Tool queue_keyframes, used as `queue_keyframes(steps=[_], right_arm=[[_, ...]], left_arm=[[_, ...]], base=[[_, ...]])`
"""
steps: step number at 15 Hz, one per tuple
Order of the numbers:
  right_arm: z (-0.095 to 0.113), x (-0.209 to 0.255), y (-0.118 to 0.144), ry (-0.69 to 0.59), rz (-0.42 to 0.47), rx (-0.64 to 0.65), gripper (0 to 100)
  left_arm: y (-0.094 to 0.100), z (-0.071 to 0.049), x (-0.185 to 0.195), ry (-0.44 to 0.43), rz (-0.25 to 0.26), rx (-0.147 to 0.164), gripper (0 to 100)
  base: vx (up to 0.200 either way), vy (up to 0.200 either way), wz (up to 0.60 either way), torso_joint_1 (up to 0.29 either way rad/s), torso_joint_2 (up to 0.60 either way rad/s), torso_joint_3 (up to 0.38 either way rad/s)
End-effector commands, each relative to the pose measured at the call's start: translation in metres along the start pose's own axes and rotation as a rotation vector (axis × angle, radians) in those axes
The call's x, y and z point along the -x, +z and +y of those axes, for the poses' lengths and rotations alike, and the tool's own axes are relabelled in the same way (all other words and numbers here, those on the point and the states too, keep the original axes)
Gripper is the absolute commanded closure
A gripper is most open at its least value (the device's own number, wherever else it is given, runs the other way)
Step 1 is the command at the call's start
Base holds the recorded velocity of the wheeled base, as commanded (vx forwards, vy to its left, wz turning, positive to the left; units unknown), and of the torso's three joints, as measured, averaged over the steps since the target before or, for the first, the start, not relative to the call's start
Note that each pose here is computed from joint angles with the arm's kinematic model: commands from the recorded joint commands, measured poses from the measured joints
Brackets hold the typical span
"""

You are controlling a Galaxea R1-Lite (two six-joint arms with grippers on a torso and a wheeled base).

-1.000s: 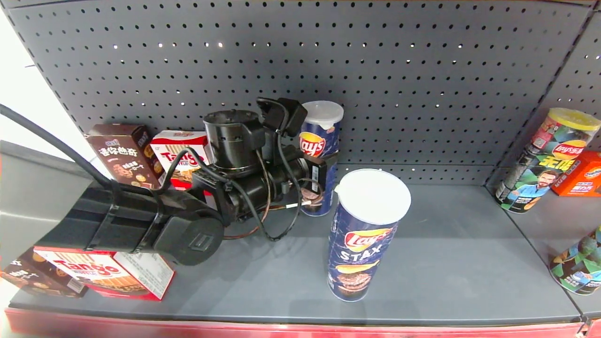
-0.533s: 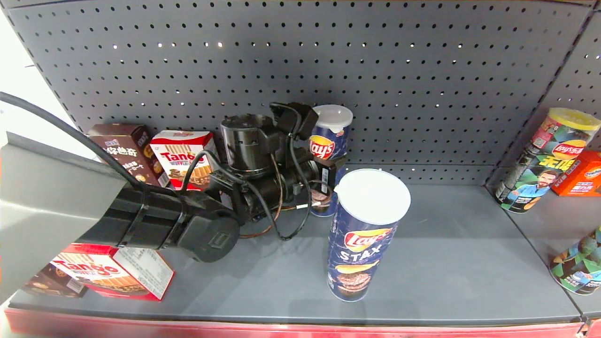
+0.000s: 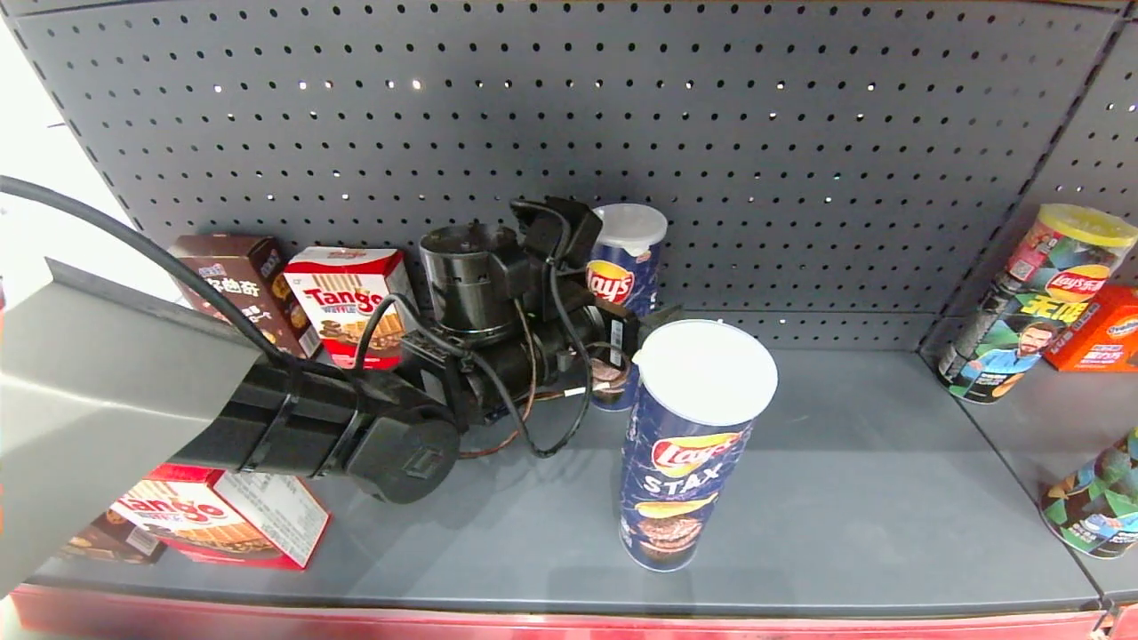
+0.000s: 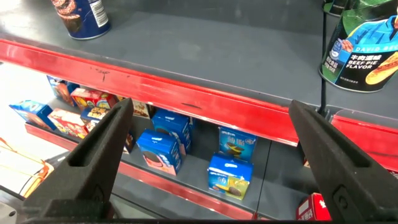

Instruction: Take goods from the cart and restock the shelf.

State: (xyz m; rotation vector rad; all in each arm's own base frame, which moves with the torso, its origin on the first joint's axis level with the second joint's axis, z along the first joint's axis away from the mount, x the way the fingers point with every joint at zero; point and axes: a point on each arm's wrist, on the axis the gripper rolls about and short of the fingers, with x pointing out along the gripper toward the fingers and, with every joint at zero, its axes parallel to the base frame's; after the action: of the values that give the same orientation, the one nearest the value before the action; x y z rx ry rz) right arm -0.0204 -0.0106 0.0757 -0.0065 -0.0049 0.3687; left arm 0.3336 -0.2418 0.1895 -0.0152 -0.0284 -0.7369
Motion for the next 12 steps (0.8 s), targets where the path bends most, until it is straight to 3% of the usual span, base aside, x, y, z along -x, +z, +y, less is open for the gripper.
queue_keyframes(steps=[1,4,9,12], right_arm=[[0.000,0.000,0.000,-0.001,0.001,0.000,0],[0.000,0.000,0.000,-0.001,0.001,0.000,0],[0.000,0.000,0.000,-0.001,0.001,0.000,0],[0.000,0.000,0.000,-0.001,0.001,0.000,0]], left_arm=[[0.010,-0.001,0.008,0.010,-0.016,-0.002,0],[0.030,-0.004,0.037,0.008,-0.018,-0.005,0],[0.062,-0.007,0.072,0.008,0.069,-0.007,0],[0.064,-0.004,0.081,0.016,0.135,-0.017,0]], base=[[0.000,0.000,0.00,0.000,0.00,0.000],[0.000,0.000,0.00,0.000,0.00,0.000],[0.000,0.000,0.00,0.000,0.00,0.000],[0.000,0.000,0.00,0.000,0.00,0.000]])
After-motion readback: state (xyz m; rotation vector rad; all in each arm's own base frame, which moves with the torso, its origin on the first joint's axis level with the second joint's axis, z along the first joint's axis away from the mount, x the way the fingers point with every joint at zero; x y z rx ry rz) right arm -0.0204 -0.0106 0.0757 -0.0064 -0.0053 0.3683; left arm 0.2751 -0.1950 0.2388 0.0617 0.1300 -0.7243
